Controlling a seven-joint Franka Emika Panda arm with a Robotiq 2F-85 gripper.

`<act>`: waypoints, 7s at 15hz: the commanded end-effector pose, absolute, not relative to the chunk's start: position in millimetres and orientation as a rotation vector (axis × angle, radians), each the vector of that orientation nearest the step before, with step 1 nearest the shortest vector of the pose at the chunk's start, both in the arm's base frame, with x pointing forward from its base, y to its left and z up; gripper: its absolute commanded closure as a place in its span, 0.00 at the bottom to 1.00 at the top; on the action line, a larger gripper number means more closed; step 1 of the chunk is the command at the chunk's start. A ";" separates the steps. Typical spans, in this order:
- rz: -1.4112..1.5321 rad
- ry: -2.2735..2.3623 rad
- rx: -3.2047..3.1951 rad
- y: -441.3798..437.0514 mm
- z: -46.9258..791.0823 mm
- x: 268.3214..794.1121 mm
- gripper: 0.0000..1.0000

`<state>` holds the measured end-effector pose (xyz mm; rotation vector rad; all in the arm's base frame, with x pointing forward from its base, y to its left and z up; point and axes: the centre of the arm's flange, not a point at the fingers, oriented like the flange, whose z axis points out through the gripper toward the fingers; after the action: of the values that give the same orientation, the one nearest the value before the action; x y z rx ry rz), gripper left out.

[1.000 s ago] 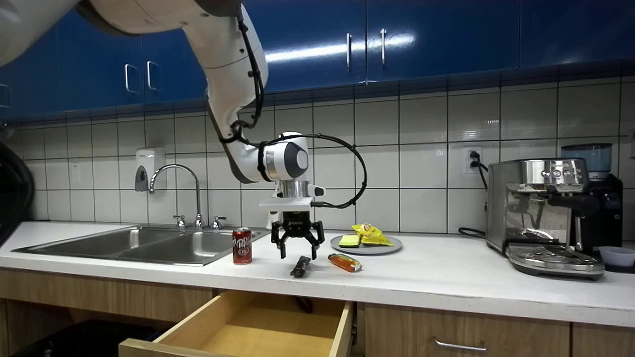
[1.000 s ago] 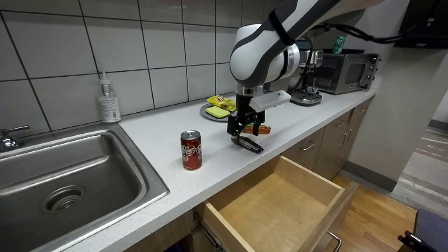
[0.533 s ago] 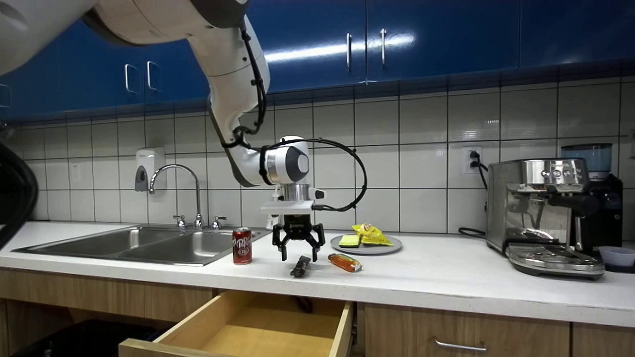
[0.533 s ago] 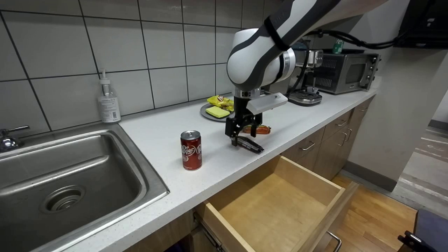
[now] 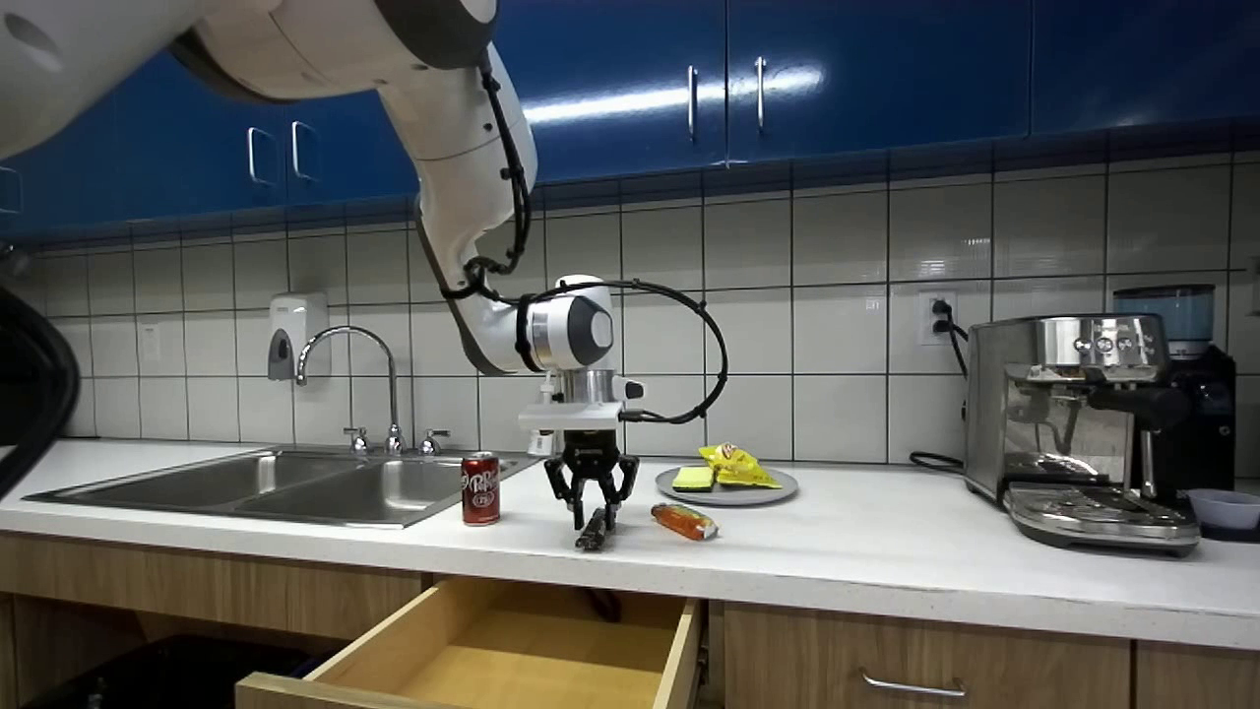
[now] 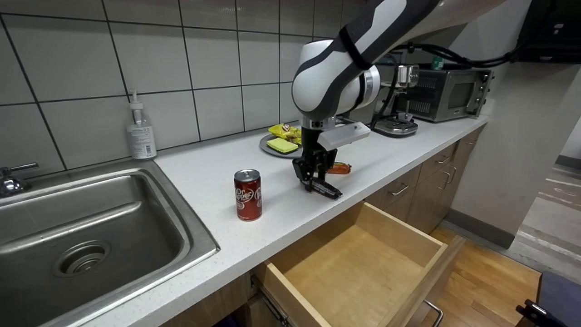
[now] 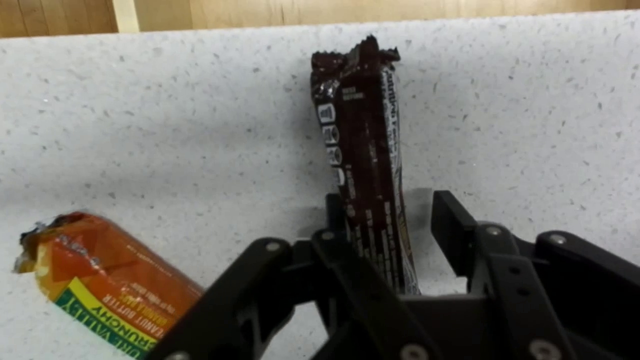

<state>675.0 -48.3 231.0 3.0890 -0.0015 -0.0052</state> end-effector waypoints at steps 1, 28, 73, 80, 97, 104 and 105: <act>-0.003 0.006 3.099 -48.3 236.1 683.2 0.82; 0.017 -0.071 3.090 -14.2 270.8 599.7 0.96; -0.153 -0.060 3.024 58.3 168.3 518.8 0.96; -0.124 -0.086 3.019 69.0 140.1 542.6 0.96; -0.109 -0.111 2.991 68.5 99.3 587.6 0.96; -0.092 -0.123 2.994 65.7 105.7 585.2 0.35; -0.090 -0.123 2.996 65.6 106.8 584.3 0.29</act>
<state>581.6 65.5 102.5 3.0062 -0.0951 -0.1033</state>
